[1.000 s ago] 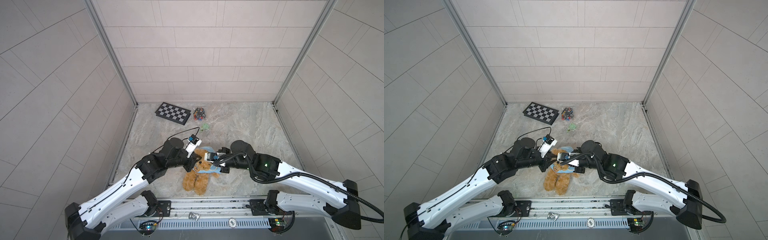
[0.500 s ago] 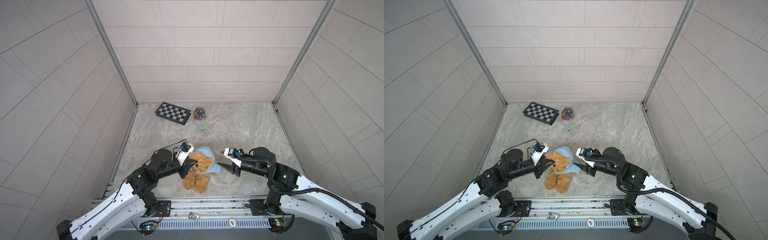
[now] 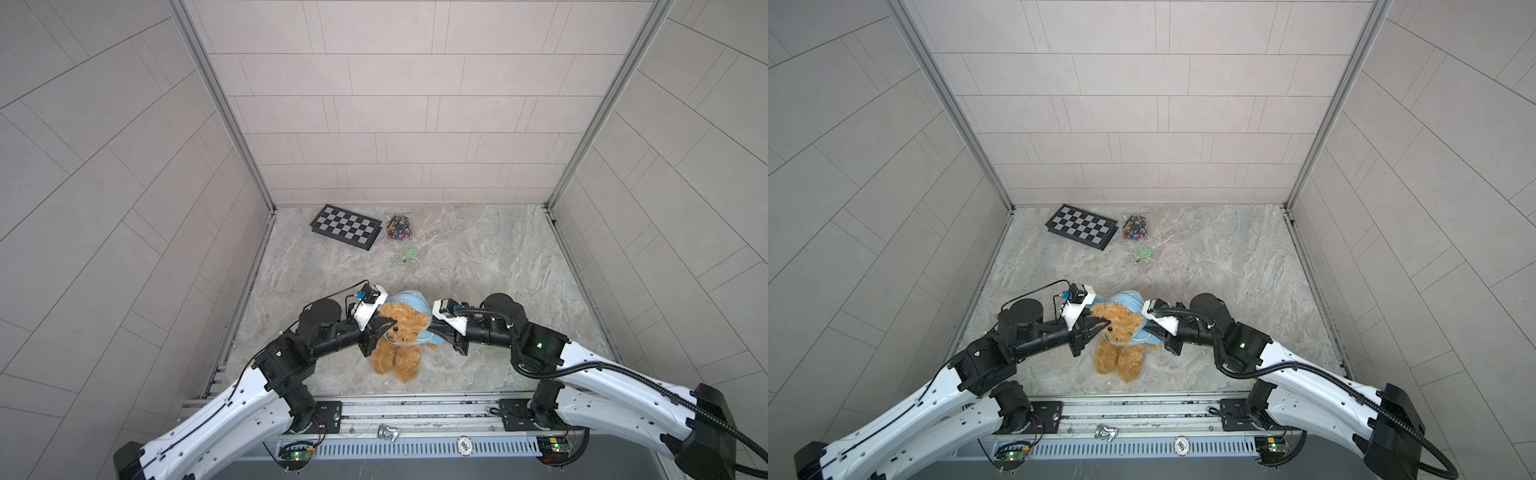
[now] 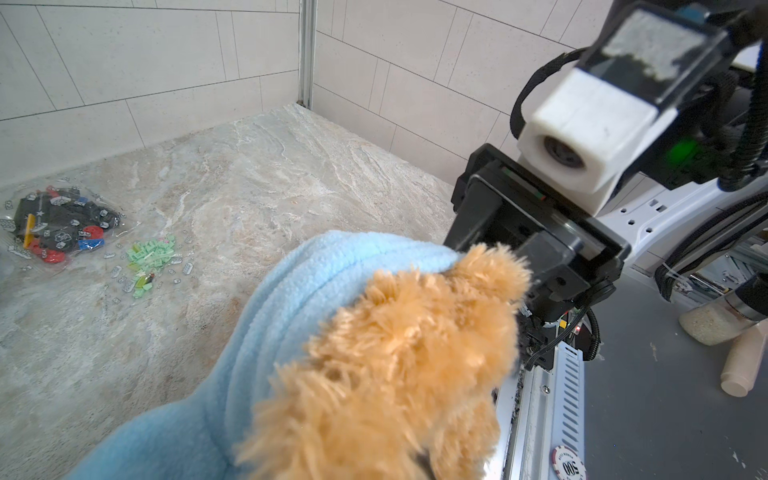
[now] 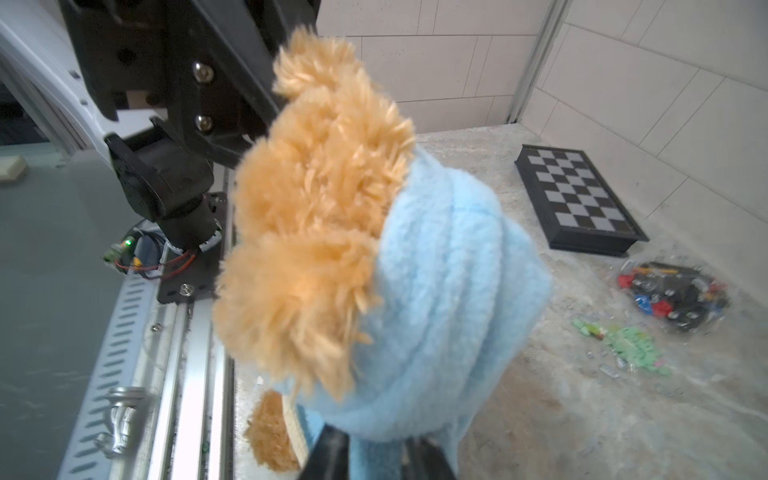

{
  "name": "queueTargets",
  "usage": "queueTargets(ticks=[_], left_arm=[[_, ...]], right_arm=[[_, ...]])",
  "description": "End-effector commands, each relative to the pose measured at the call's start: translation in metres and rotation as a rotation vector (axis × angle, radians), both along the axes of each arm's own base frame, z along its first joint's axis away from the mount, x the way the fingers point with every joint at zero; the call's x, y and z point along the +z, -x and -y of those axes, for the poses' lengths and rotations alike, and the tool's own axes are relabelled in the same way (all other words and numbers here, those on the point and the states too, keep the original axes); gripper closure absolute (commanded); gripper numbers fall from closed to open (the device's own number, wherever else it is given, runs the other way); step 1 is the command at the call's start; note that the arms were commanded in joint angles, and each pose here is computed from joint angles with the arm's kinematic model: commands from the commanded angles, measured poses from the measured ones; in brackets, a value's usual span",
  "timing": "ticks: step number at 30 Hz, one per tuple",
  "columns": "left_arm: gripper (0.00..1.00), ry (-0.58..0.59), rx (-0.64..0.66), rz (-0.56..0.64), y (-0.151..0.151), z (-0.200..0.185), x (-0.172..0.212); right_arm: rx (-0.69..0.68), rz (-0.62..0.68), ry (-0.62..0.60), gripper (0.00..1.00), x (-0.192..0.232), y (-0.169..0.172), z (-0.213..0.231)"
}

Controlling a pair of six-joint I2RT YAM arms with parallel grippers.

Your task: Dress the teddy bear

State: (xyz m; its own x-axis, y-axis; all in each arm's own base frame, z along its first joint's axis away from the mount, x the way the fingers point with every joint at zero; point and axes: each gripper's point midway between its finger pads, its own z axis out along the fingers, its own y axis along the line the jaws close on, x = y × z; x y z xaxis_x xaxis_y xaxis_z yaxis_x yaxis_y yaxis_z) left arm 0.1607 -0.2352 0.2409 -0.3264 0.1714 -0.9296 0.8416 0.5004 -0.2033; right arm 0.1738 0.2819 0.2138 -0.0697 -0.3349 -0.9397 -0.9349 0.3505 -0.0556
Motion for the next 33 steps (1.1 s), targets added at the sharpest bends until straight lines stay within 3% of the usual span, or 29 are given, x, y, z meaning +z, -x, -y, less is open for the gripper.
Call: queueTargets(ticks=[1,4,14,25,29,33], left_arm=[[1.0,0.083,-0.019,0.056,0.001,0.004,0.023],[1.0,0.09,-0.006,0.059,0.0,0.002,0.024],[1.0,0.118,0.106,0.067,-0.013,-0.011,0.016],[1.0,0.105,0.124,0.09,-0.018,-0.01,0.003],[1.0,0.136,0.103,0.084,-0.017,-0.003,0.002],[1.0,0.192,0.132,0.111,-0.016,-0.01,0.016]], right_arm=[[-0.014,0.043,-0.089,0.97,0.02,-0.005,-0.004],[-0.041,0.03,-0.102,1.0,0.018,-0.008,-0.001],[-0.519,-0.27,-0.021,1.0,-0.058,-0.073,0.069],[-0.614,-0.416,0.062,1.0,-0.11,-0.083,0.09],[-0.574,-0.424,0.052,1.0,-0.108,-0.08,0.081],[-0.616,-0.457,0.106,1.0,-0.136,-0.081,0.09]])
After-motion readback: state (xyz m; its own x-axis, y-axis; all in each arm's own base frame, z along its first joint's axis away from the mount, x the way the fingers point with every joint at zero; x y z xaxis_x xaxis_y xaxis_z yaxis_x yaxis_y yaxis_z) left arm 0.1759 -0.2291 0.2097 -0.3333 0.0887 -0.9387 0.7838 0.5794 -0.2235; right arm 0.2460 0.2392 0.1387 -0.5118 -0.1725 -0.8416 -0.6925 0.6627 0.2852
